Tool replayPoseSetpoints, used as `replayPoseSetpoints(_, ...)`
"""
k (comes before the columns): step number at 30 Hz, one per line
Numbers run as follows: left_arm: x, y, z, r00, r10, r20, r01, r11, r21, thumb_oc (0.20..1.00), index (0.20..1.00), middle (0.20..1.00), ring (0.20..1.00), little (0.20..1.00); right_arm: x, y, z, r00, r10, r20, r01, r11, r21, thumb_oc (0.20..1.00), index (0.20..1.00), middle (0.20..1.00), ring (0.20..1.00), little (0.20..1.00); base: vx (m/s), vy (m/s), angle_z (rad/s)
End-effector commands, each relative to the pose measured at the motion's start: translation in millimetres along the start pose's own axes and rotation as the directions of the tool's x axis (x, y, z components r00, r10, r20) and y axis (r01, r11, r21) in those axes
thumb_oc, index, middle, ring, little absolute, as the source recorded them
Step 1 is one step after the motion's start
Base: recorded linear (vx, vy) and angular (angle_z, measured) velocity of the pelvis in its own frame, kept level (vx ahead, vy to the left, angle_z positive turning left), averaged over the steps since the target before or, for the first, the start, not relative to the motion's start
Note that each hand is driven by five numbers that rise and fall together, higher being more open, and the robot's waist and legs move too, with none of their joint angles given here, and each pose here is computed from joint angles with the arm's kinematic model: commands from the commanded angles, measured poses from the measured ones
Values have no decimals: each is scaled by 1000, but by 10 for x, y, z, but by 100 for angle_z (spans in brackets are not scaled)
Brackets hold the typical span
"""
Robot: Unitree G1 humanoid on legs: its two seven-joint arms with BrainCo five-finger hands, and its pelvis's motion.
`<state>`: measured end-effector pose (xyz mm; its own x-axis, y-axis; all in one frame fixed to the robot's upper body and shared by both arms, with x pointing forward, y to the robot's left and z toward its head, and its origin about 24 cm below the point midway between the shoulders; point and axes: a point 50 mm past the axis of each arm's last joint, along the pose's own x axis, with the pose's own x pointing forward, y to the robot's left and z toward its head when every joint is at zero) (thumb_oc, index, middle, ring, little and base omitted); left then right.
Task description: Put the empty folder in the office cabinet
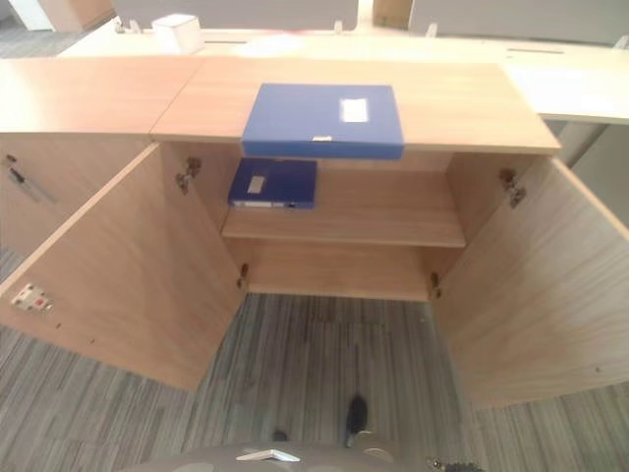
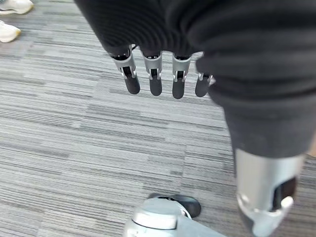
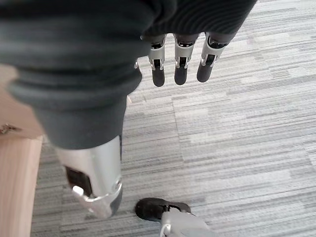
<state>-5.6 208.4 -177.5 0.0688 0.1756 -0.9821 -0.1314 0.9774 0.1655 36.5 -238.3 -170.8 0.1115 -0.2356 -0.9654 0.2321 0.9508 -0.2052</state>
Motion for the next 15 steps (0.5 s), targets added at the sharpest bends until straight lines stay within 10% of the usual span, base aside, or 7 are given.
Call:
replayPoseSetpoints(1, 8, 152, 90, 998, 66, -5, -66, 997, 34, 1000, 1000, 1000, 1000, 1000, 1, -59, 227, 998, -26, 60, 27, 1000, -14, 1000, 1000, 1000, 1000, 1000, 130, -91, -5)
replayPoseSetpoints(8, 2, 314, 464, 984, 113, 135, -115, 993, 7, 1000, 1000, 1000, 1000, 1000, 1, -76, 154, 998, -25, 49, 27, 999, -32, 1000, 1000, 1000, 1000, 1000, 91, -97, 2)
replayPoseSetpoints(11, -152, 851, 1225, 929, 238, 283, -240, 970, -27, 1000, 1000, 1000, 1000, 1000, -3, -170, 205, 997, -30, 66, 36, 994, -99, 1000, 1000, 1000, 1000, 1000, 101, -83, 0)
replayPoseSetpoints(15, -643, 485, 2055, 653, 112, 749, -29, 992, -122, 1000, 1000, 1000, 1000, 1000, -14, -287, 268, 991, -93, 99, 98, 994, -47, 1000, 1000, 1000, 1000, 1000, -170, -146, -10)
